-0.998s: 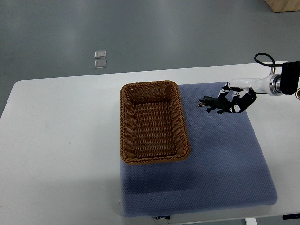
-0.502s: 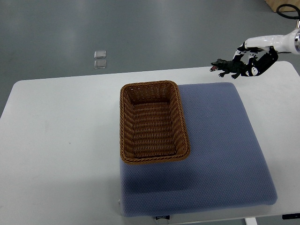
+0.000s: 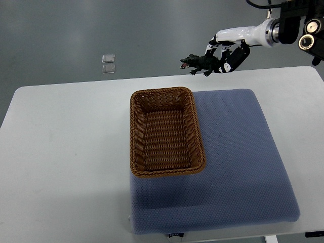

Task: Place crocodile in brown basket with right hand

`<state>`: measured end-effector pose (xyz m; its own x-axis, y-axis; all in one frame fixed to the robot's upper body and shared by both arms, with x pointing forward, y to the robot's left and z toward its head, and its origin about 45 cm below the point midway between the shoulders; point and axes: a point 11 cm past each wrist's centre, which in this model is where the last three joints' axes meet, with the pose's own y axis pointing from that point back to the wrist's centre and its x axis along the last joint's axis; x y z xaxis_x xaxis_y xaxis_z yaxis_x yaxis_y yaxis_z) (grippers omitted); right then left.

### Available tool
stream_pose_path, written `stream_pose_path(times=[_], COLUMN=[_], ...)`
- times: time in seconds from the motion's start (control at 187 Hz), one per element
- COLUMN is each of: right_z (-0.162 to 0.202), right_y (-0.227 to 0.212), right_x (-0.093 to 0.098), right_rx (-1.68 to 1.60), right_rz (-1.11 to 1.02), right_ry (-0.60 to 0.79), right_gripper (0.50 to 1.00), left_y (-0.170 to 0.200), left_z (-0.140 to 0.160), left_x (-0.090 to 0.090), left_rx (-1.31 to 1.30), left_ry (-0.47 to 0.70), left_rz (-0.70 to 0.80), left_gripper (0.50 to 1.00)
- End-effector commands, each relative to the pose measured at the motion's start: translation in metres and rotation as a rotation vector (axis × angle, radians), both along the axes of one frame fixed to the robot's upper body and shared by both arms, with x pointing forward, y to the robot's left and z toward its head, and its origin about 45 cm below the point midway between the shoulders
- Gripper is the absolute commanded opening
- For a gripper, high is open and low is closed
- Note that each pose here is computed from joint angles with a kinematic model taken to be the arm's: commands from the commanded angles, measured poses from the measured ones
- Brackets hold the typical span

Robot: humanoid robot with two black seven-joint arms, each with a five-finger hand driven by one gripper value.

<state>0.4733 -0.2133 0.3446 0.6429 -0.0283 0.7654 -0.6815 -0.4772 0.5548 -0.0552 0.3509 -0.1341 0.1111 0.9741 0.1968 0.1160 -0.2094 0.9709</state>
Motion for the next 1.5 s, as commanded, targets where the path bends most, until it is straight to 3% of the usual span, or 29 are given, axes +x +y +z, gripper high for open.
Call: stream_pose_path(times=[0.0,0.219,0.4,0.587,0.955,1.035,1.051,1.057,1.062,1.067,1.073,1.094,1.217,1.494], right_z=[-0.02,-0.058,-0.1,-0.129,-0.145,-0.145,-0.145,-0.145,-0.145,-0.145,-0.145,-0.145,-0.145,-0.125], right_y=[0.027,0.077,0.11,0.116,0.11,0.111,0.111,0.111,0.11,0.11,0.111,0.11,0.107,0.086], right_x=[0.006,0.009,-0.004,-0.014,-0.021,-0.021,-0.021,-0.021,-0.021,-0.021,-0.021,-0.021,-0.021,-0.007], right_rx=[-0.01,-0.008,-0.002,-0.002,-0.023,-0.019,-0.019,-0.019,-0.02,-0.02,-0.018,-0.02,-0.025,0.003], right_rz=[0.018,0.042,0.069,0.063,0.061,0.061,0.061,0.061,0.06,0.06,0.061,0.06,0.057,0.007], right_ry=[0.009,0.042,0.097,0.147,0.174,0.173,0.173,0.173,0.173,0.173,0.174,0.176,0.184,0.154], right_gripper=[0.5,0.5,0.5,0.5,0.5,0.656,0.731,0.731,0.772,0.772,0.811,0.854,0.913,0.915], left_y=[0.0,0.0,0.0,0.0,0.0,0.0,0.0,0.0,0.001,0.001,0.001,0.001,0.001,0.001], left_z=[0.0,0.0,0.0,0.0,0.0,0.0,0.0,0.0,0.0,0.0,0.0,0.0,0.0,0.0], left_x=[0.0,0.0,0.0,0.0,0.0,0.0,0.0,0.0,0.0,0.0,0.0,0.0,0.0,0.0], left_rx=[-0.001,0.001,0.001,0.001,0.001,0.001,0.001,0.001,0.003,0.003,0.003,0.003,0.003,0.003], left_ry=[0.0,0.0,-0.001,-0.001,-0.001,-0.001,-0.001,-0.001,-0.001,-0.001,-0.001,-0.001,-0.001,-0.001], left_rz=[0.0,0.001,0.003,0.004,0.004,0.004,0.004,0.004,0.004,0.004,0.004,0.004,0.004,0.004], left_gripper=[1.0,1.0,1.0,1.0,1.0,1.0,1.0,1.0,1.0,1.0,1.0,1.0,1.0,1.0])
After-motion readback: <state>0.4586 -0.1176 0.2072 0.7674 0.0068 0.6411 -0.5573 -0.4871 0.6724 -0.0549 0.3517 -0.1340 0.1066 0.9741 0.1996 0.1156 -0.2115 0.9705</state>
